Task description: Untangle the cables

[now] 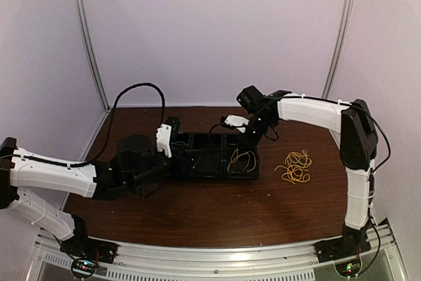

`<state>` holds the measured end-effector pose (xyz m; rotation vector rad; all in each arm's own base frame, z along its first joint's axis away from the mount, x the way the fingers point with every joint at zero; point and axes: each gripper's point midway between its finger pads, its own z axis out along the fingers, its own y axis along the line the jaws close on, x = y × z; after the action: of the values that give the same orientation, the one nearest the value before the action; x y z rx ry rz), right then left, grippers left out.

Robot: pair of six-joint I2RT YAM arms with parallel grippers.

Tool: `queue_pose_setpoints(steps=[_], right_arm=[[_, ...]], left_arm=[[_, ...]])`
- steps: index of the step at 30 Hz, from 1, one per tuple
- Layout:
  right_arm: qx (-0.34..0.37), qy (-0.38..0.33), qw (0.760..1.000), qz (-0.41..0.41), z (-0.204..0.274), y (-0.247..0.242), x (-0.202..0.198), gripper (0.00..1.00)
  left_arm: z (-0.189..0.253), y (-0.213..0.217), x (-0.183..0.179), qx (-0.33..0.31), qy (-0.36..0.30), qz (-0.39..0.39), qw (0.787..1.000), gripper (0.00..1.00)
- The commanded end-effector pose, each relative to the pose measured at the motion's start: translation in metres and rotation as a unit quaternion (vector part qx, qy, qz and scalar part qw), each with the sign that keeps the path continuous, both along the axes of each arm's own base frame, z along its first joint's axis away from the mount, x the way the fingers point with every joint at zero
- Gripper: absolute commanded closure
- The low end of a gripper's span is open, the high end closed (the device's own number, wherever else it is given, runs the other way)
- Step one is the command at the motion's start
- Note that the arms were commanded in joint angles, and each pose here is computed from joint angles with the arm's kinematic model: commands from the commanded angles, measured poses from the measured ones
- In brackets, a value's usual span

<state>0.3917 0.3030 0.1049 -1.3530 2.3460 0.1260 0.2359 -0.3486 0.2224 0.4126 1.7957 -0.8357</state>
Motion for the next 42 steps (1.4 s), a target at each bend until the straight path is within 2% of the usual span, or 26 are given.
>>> queue_pose_setpoints(steps=[1, 4, 7, 12, 15, 18, 23, 26, 32, 39, 42], right_arm=[[0.021, -0.015, 1.0, -0.001, 0.031, 0.001, -0.004, 0.59], [0.05, -0.023, 0.998, -0.003, 0.045, 0.006, 0.002, 0.56], [0.077, -0.013, 0.997, 0.001, 0.06, 0.011, 0.002, 0.53], [0.104, -0.001, 0.995, 0.005, 0.07, 0.014, 0.002, 0.52], [0.096, 0.007, 0.995, 0.002, 0.057, 0.012, 0.004, 0.56], [0.097, 0.023, 0.995, -0.002, 0.043, 0.011, 0.006, 0.63], [0.116, 0.042, 0.992, -0.005, 0.042, 0.009, 0.01, 0.78], [0.124, 0.045, 0.991, -0.008, 0.044, 0.007, 0.011, 0.84], [0.132, 0.055, 0.99, -0.004, 0.043, 0.008, 0.009, 0.89], [0.136, 0.061, 0.989, 0.0, 0.039, 0.011, 0.008, 0.91], [0.138, 0.063, 0.988, -0.001, 0.039, 0.011, 0.009, 0.92]], left_arm=[[0.017, -0.006, 0.004, -0.011, -0.017, -0.001, 1.0, 0.34], [0.017, -0.006, 0.003, -0.012, -0.017, -0.004, 1.0, 0.34], [0.017, -0.017, -0.005, -0.006, -0.027, -0.043, 0.999, 0.34], [-0.013, -0.04, -0.01, 0.073, -0.054, -0.09, 0.992, 0.34], [-0.024, -0.06, -0.006, 0.116, -0.092, -0.096, 0.984, 0.35], [-0.022, -0.077, -0.004, 0.115, -0.147, -0.096, 0.978, 0.36], [-0.028, -0.093, 0.032, 0.164, -0.181, -0.026, 0.969, 0.35], [-0.037, -0.101, 0.053, 0.192, -0.181, 0.007, 0.964, 0.35], [-0.046, -0.103, 0.086, 0.199, -0.162, 0.042, 0.966, 0.35], [-0.052, -0.098, 0.11, 0.212, -0.159, 0.066, 0.962, 0.36], [-0.057, -0.101, 0.122, 0.21, -0.152, 0.051, 0.964, 0.44]])
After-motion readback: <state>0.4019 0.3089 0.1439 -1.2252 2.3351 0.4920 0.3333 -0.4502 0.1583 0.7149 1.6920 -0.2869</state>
